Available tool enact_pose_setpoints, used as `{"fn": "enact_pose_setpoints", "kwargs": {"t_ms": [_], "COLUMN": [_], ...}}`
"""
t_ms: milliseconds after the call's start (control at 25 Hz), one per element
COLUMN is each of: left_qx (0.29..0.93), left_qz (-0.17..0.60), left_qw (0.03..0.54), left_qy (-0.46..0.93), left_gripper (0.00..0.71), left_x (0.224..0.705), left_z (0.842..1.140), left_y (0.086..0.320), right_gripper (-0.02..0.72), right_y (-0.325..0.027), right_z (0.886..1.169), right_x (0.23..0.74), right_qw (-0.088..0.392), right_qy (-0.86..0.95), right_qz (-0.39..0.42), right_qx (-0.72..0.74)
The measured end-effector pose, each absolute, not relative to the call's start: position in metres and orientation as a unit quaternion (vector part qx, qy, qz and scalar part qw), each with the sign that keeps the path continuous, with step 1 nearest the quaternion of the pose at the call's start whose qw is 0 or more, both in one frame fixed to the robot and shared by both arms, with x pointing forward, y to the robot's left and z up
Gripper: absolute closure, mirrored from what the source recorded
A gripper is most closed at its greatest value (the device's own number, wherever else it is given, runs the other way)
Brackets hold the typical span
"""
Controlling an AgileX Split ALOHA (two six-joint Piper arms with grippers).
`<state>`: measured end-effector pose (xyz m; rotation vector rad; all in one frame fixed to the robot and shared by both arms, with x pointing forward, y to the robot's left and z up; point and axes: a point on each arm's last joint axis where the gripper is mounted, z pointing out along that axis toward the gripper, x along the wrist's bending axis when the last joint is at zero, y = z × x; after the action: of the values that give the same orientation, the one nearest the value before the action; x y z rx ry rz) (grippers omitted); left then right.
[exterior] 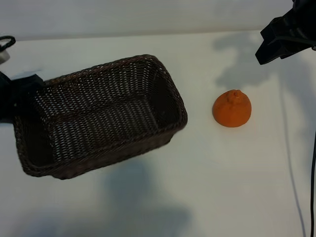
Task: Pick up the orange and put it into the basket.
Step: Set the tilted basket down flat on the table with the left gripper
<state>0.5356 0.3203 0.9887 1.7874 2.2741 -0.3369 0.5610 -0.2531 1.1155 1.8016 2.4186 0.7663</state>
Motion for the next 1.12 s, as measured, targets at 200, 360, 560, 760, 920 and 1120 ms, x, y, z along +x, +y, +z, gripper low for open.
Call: {"fn": "enact_pose_setpoints", "kwargs": {"t_ms": [200,360,560,760,920,1120], "left_qx": [0.661,0.682,0.688,0.692,0.693,0.710], "left_qz": [-0.124,-0.120,-0.108,-0.093,-0.106,-0.113], "left_qw": [0.115,0.129,0.157,0.173,0.167,0.165], "left_qy": [0.732,0.710,0.701,0.695,0.694,0.675], "left_gripper": [0.523,0.523,0.524,0.524,0.524,0.526], "left_x": [0.538,0.544,0.554,0.569,0.592,0.621], "left_z": [1.002,1.017,1.038,1.050,1.039,1.028], "left_y": [0.320,0.319,0.318,0.319,0.306,0.279], "right_gripper": [0.236,0.236,0.236,0.236,0.236,0.236], "right_y": [-0.253,-0.253,-0.253,-0.253,-0.253,-0.253], "right_z": [1.116,1.115,1.115,1.115,1.115,1.115], "right_x": [0.561,0.561,0.561,0.561,0.561,0.561], "right_qw": [0.015,0.014,0.014,0.014,0.014,0.014], "right_qy": [0.777,0.777,0.777,0.777,0.777,0.777], "right_qz": [0.246,0.245,0.245,0.245,0.245,0.245], "right_qx": [0.579,0.579,0.579,0.579,0.579,0.579]}}
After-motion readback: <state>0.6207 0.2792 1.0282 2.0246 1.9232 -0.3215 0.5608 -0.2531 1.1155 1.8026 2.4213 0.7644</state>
